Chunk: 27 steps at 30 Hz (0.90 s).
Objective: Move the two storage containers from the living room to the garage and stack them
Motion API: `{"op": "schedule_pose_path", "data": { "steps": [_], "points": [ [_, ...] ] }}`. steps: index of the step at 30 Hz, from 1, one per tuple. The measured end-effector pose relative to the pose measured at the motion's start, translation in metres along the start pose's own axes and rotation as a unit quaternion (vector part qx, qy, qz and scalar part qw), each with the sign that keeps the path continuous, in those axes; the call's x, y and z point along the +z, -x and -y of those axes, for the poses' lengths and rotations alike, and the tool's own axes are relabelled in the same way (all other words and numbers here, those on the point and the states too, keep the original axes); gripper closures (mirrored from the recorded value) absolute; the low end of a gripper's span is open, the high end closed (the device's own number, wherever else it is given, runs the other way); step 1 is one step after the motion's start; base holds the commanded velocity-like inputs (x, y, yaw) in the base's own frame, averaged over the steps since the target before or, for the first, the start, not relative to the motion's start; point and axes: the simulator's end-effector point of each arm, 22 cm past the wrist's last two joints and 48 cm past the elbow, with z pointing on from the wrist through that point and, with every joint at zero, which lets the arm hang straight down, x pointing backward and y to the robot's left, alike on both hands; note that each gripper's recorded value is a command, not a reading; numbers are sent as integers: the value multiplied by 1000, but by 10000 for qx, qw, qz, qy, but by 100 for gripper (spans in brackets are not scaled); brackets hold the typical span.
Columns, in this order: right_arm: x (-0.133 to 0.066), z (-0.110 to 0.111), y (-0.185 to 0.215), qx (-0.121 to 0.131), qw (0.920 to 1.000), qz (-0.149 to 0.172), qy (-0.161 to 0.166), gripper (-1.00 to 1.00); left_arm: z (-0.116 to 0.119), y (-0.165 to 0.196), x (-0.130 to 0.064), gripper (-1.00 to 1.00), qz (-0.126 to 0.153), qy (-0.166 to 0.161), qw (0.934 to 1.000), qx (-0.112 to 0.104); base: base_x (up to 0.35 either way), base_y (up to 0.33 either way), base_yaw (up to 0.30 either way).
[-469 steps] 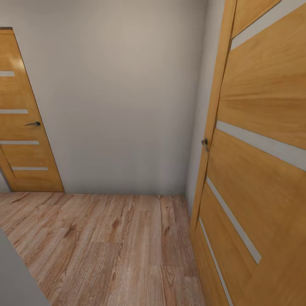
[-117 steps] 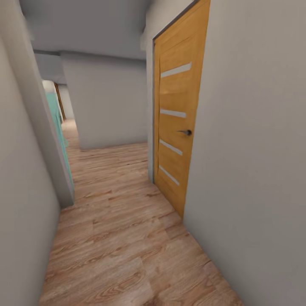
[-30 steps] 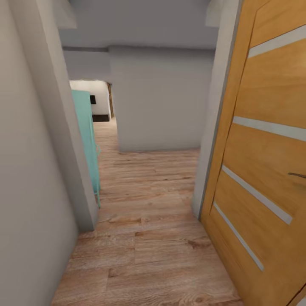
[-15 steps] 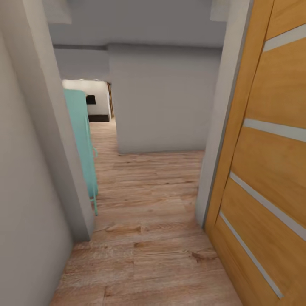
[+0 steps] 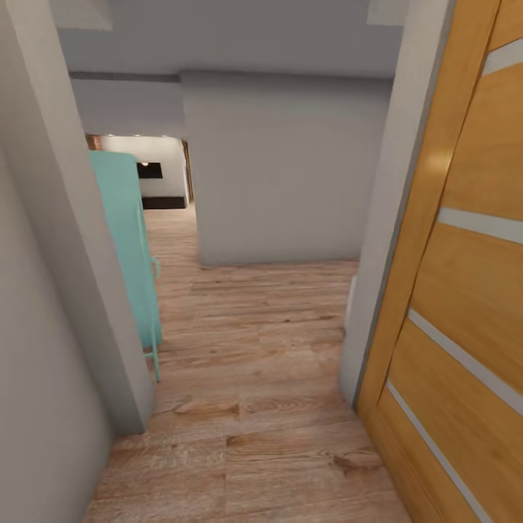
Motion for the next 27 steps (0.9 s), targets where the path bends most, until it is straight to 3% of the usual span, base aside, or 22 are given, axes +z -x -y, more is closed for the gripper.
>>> {"op": "schedule_pose_path", "data": {
  "steps": [27],
  "points": [
    [0,0,1,21,10000,5,-48,-100,0,0,0,-100,0,0,10000,0,323,0,0]
  ]
}}
